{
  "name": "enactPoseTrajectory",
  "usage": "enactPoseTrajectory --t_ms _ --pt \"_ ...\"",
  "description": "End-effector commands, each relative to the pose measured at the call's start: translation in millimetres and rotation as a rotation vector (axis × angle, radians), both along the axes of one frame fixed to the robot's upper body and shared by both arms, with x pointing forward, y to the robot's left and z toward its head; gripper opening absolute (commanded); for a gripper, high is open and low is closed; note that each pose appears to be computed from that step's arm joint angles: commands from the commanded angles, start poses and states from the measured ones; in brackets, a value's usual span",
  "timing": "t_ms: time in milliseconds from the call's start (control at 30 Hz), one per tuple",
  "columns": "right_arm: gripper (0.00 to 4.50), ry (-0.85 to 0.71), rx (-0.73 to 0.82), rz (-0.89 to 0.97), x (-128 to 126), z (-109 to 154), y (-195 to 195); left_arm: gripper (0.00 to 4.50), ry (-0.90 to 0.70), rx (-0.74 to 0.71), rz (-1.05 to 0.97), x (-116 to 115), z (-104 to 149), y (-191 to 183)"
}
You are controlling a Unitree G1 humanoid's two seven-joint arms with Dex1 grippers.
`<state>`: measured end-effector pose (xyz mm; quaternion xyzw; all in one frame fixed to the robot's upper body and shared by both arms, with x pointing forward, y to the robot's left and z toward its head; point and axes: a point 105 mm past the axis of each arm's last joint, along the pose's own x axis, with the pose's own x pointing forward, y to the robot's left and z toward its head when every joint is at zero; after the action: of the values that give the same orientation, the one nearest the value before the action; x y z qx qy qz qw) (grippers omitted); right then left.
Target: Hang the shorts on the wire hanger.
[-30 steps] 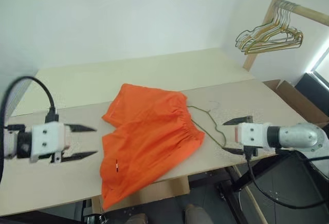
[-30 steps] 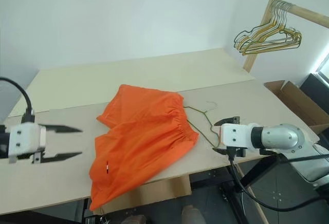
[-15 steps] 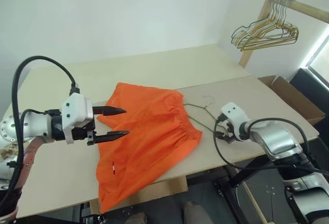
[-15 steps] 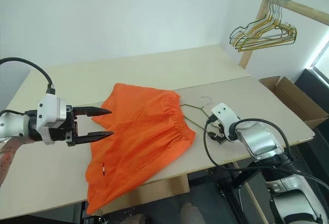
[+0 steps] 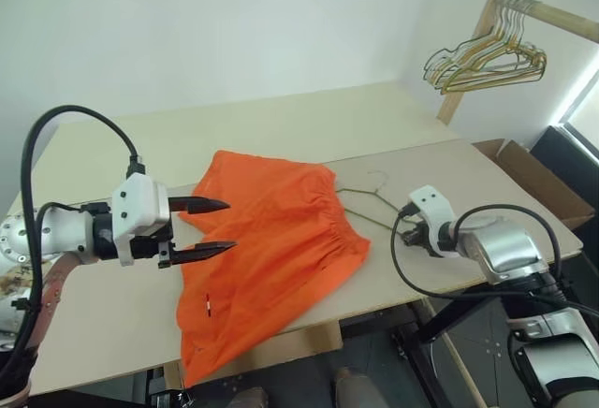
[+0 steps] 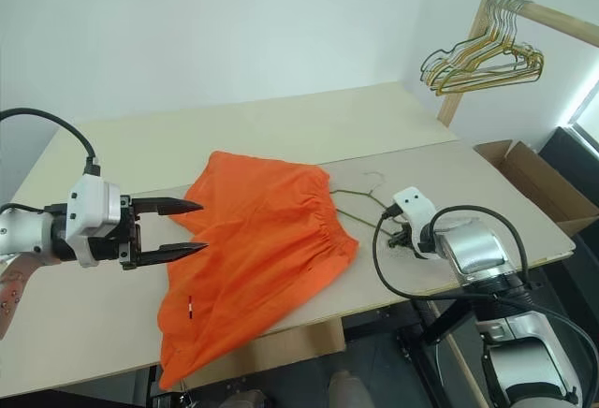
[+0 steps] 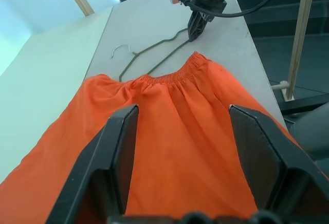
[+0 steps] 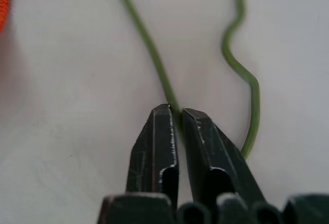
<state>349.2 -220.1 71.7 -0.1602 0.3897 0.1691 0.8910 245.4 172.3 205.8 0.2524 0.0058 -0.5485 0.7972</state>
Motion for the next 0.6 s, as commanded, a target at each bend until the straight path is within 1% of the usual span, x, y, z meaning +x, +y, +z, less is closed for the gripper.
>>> enactPoseTrajectory --t_ms 33,100,200,300,367,433,467,500,533,600 --pt "0.08 0.058 0.002 -0.034 -8.8 -10.0 -7.2 3.02 -0.039 0.011 0.001 -2.7 9.2 0.8" --pt "0.08 0.066 0.019 -0.043 -11.3 -9.9 -7.6 3.02 -0.038 0.012 -0.001 -2.6 9.2 0.7" --pt "0.08 0.045 0.055 -0.052 -14.2 -2.1 -7.2 3.02 -0.037 0.013 -0.004 -2.3 8.9 0.6" --pt "0.08 -0.051 0.072 -0.132 -9.2 16.3 -13.0 3.02 -0.040 0.004 -0.004 0.0 9.1 -1.6" --pt "0.08 -0.144 0.067 -0.166 -3.7 31.8 -16.0 3.02 -0.047 -0.007 0.002 3.5 9.5 -3.6" --pt "0.08 -0.337 -0.014 -0.154 4.9 61.0 -16.7 3.02 -0.051 -0.040 0.027 14.1 12.8 -7.9" --pt "0.08 -0.400 -0.041 -0.142 6.6 70.3 -15.5 3.02 -0.052 -0.050 0.034 17.7 14.2 -9.4" --pt "0.08 -0.492 -0.092 -0.102 8.3 83.5 -12.2 3.02 -0.048 -0.078 0.051 24.2 17.7 -12.1" --pt "0.08 -0.545 -0.122 -0.072 8.8 90.5 -9.2 3.02 -0.043 -0.095 0.061 28.4 20.0 -13.7" --pt "0.08 -0.726 -0.258 0.074 6.7 113.4 4.6 3.02 -0.026 -0.185 0.101 46.1 32.2 -19.2"
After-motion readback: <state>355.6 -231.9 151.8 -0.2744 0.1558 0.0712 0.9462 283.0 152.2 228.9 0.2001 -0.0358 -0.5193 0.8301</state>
